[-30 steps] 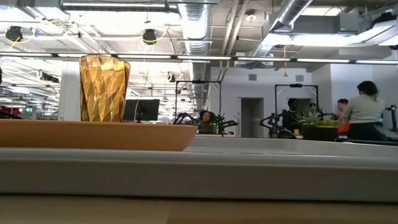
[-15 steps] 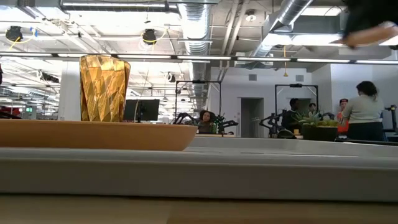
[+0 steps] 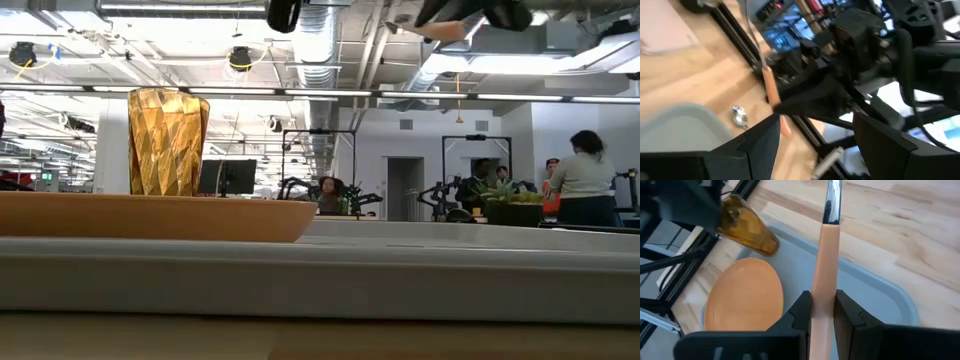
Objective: Pick and place plate/cup/fork/spoon on tray
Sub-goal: Put the orange fork on the serving tray to the right of the orange plate
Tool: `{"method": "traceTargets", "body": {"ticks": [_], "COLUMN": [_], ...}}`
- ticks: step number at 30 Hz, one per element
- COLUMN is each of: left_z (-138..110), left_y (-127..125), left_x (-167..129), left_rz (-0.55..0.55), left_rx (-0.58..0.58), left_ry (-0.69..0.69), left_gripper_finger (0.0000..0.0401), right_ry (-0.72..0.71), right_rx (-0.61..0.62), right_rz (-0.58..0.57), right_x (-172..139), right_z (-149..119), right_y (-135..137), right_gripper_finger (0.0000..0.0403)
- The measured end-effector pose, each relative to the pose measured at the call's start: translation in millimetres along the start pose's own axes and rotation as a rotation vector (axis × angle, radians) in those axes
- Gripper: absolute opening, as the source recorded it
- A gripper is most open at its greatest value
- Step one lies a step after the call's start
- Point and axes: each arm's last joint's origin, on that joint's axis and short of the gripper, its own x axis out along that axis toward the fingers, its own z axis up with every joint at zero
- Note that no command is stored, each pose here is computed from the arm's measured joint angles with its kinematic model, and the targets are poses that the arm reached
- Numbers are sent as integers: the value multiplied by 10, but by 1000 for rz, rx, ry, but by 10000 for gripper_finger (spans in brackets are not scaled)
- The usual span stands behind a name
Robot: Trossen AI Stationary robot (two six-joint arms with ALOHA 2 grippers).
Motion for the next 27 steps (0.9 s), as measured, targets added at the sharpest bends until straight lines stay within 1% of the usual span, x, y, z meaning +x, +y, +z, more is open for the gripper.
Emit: {"method": "traceTargets", "body": {"ticks": [4, 8, 12, 21, 27], "left_z": [2, 20, 51, 83, 112], "left_y": [37, 64, 122, 224, 235], "left_x": [27, 72, 125, 176, 187], "left_rz": [64, 87, 97, 142, 155], "left_rx": [13, 9, -7, -8, -11], "left_ry": [-64, -117, -127, -119, -161], "left_gripper_finger": [235, 235, 235, 235, 235], "right_ry": [2, -24, -18, -10, 2], "right_rx": [-31, -66, -93, -97, -111], "right_rz": [2, 60, 102, 106, 85], "right_x": [65, 92, 150, 179, 178], "right_z": [24, 51, 38, 21, 4], "right_y": [64, 171, 238, 254, 233], "right_gripper_finger": [58, 58, 58, 58, 59]}}
